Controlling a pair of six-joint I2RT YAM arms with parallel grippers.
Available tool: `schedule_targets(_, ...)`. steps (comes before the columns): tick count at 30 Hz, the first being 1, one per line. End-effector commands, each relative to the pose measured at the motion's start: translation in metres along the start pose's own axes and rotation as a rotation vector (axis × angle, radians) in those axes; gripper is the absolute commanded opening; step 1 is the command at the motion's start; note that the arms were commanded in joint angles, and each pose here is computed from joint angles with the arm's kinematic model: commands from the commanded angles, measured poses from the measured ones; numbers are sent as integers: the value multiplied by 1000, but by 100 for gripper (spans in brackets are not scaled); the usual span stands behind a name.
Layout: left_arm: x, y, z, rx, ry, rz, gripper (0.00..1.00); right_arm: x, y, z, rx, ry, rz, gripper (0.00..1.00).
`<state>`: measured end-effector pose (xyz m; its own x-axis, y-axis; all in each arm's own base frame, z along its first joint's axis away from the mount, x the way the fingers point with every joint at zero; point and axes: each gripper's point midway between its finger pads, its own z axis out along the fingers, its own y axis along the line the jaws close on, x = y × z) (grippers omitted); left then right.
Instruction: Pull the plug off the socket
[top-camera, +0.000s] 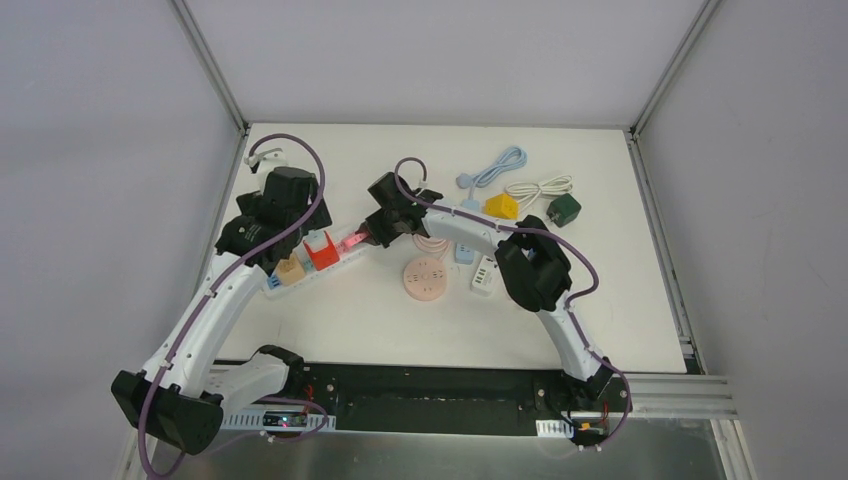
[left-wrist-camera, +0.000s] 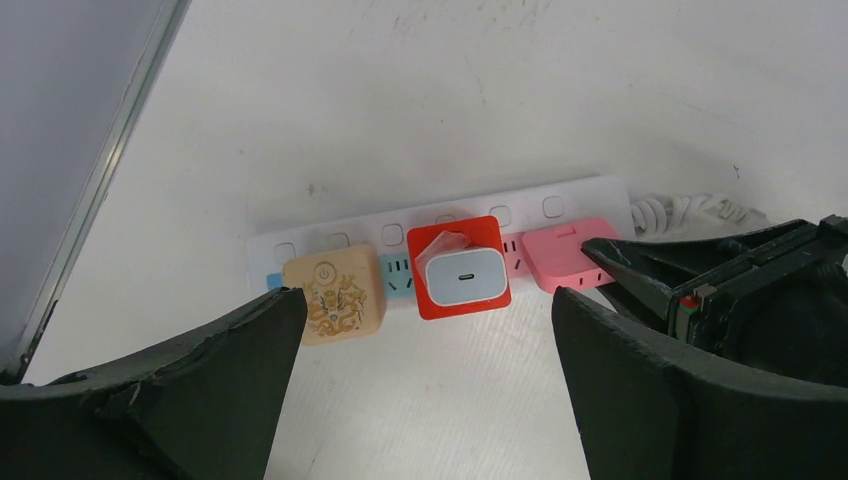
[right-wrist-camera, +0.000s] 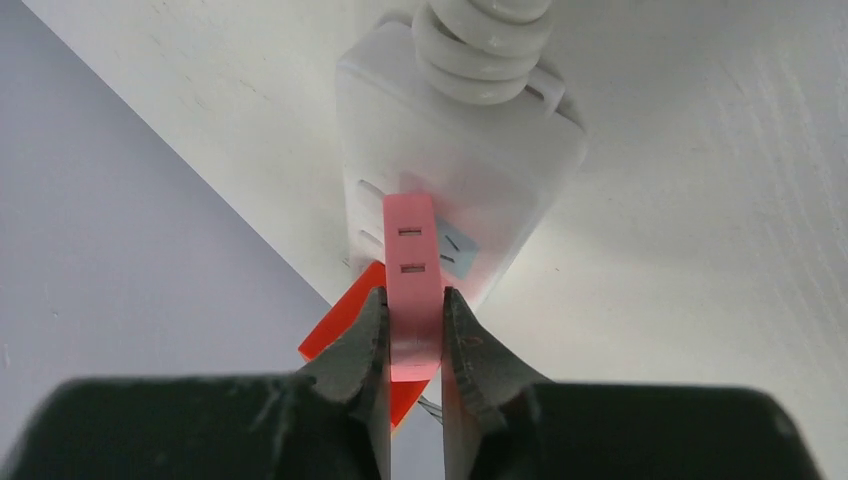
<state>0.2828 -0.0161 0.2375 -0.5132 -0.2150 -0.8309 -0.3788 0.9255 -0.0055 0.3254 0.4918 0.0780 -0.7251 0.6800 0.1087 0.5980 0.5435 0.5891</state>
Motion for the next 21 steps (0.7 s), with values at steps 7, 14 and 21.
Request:
schedule_targets(7, 0, -13, 4, 66, 45, -3, 99, -7, -3, -29, 24, -22, -100, 0)
schedule_targets(14, 9, -31, 9, 150, 124, 12, 99, -24, -1, -56, 35, 20, -283, 0)
schedule_targets(21, 19, -49, 15, 226, 221, -17, 99, -40, -19, -67, 87, 185, -458, 0)
